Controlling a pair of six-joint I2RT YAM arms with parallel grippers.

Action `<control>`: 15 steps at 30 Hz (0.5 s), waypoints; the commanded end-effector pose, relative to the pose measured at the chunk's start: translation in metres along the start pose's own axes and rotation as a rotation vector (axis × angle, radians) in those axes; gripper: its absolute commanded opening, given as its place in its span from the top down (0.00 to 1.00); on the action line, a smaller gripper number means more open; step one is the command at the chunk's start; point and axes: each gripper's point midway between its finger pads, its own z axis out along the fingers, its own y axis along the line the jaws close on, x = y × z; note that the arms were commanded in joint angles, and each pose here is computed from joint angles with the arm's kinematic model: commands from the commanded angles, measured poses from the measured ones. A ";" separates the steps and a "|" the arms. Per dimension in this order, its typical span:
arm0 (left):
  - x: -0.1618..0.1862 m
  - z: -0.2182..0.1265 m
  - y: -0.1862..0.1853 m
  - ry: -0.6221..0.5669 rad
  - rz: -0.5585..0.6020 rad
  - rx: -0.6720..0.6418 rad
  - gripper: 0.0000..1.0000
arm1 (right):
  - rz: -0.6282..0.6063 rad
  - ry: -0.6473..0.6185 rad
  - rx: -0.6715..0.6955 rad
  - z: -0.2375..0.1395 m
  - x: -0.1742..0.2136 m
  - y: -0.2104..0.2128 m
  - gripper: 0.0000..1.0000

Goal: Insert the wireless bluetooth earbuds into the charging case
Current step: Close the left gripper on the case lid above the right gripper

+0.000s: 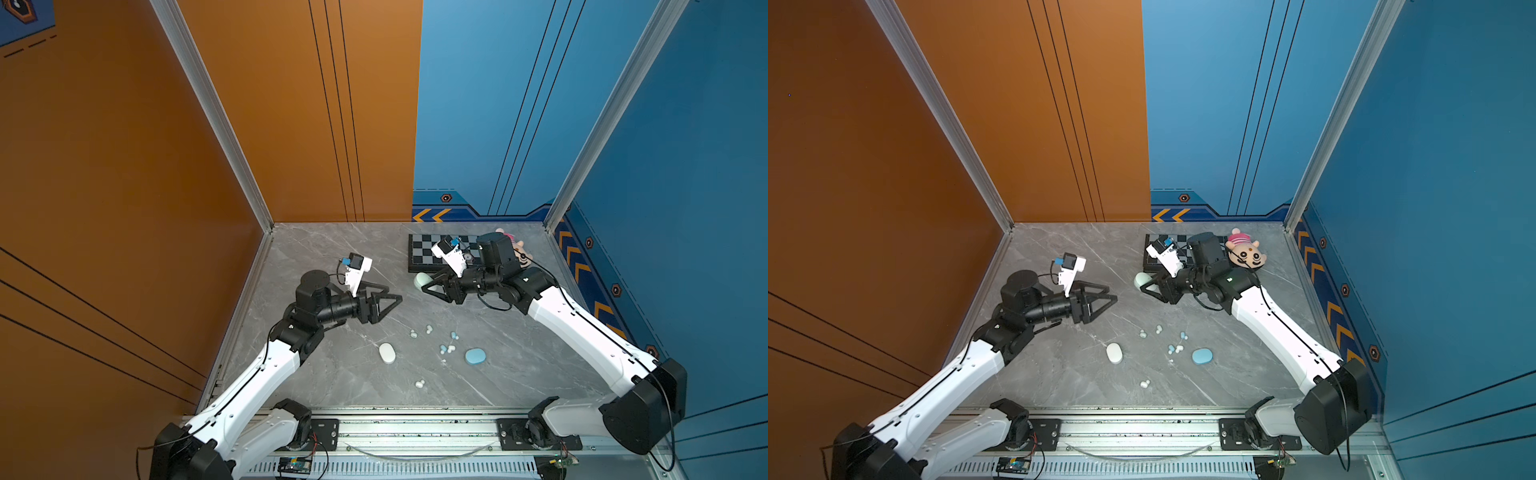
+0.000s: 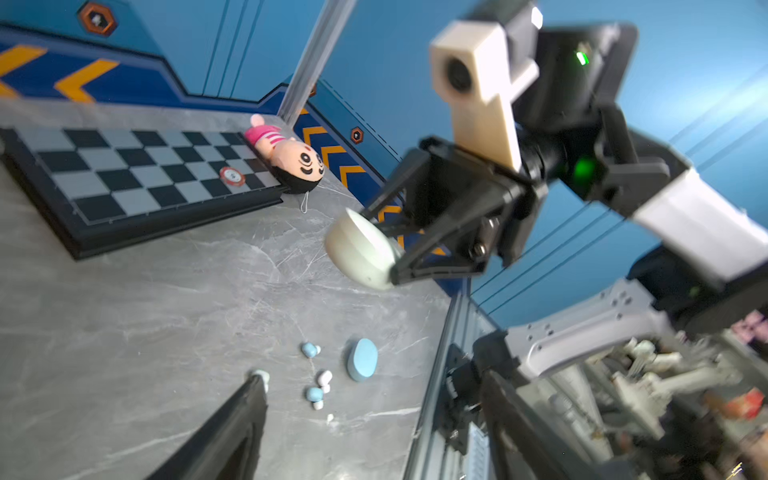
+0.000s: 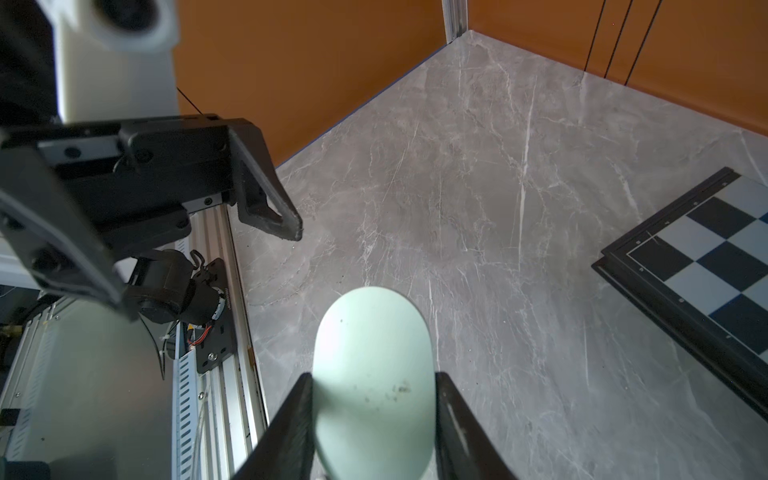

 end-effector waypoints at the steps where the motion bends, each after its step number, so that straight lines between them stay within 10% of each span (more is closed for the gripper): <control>1: 0.021 0.007 -0.021 0.024 0.439 0.068 0.15 | 0.010 0.020 -0.108 -0.019 0.000 0.024 0.72; 15: 0.015 0.035 -0.041 0.071 0.388 0.300 0.22 | -0.072 0.175 -0.215 -0.034 0.030 0.054 0.69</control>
